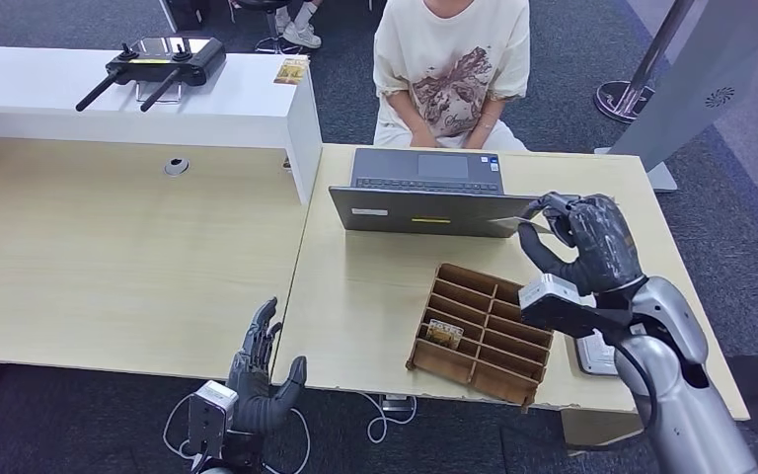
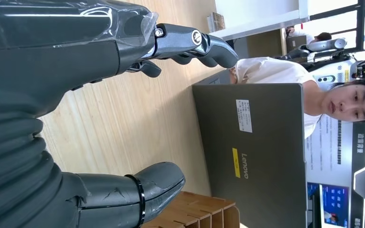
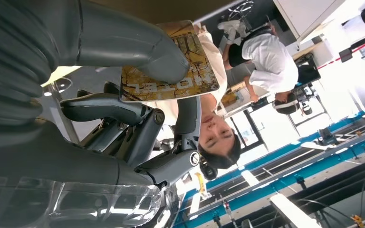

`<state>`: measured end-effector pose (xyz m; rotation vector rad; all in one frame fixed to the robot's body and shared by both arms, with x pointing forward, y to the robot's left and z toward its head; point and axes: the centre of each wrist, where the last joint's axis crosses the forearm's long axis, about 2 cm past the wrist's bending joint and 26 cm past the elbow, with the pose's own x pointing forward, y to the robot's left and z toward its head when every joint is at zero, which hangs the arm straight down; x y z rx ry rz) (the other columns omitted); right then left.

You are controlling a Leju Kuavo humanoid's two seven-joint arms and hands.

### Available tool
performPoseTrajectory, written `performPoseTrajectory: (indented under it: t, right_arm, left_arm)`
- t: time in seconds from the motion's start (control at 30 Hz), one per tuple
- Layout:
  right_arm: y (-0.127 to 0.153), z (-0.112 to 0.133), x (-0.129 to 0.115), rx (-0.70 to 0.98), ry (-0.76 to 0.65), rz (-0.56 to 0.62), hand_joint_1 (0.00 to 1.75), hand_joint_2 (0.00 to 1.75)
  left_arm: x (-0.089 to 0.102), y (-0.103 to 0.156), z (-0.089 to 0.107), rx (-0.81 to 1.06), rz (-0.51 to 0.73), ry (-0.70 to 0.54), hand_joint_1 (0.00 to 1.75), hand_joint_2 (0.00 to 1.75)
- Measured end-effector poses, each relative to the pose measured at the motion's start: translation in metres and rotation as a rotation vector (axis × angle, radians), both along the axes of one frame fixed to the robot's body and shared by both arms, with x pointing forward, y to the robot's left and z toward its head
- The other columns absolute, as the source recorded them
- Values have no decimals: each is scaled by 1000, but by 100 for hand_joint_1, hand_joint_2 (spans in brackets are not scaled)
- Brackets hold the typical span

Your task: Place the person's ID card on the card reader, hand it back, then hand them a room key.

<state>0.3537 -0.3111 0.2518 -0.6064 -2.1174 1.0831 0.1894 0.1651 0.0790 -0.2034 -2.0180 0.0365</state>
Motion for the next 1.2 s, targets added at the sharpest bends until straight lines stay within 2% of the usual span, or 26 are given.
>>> performPoseTrajectory:
  t: [0.33,0.7,0.9,1.2]
  right_arm:
    - [30,48,62,-2,-3,-3,175,175]
    - [57,78,107,-3,58,-36,175,175]
    - [66,91,124,-5,76,-53,175,175]
    - [72,94,139,3,142,-97,175,175]
  left_arm:
    - [1,0,1,3,7,-3,0,175]
    - [2,-1,2,-7,-7,-2,0,175]
    - [5,-1,3,-7,-17,-7,0,175]
    - [10,-1,3,-7,-19,-9,0,175]
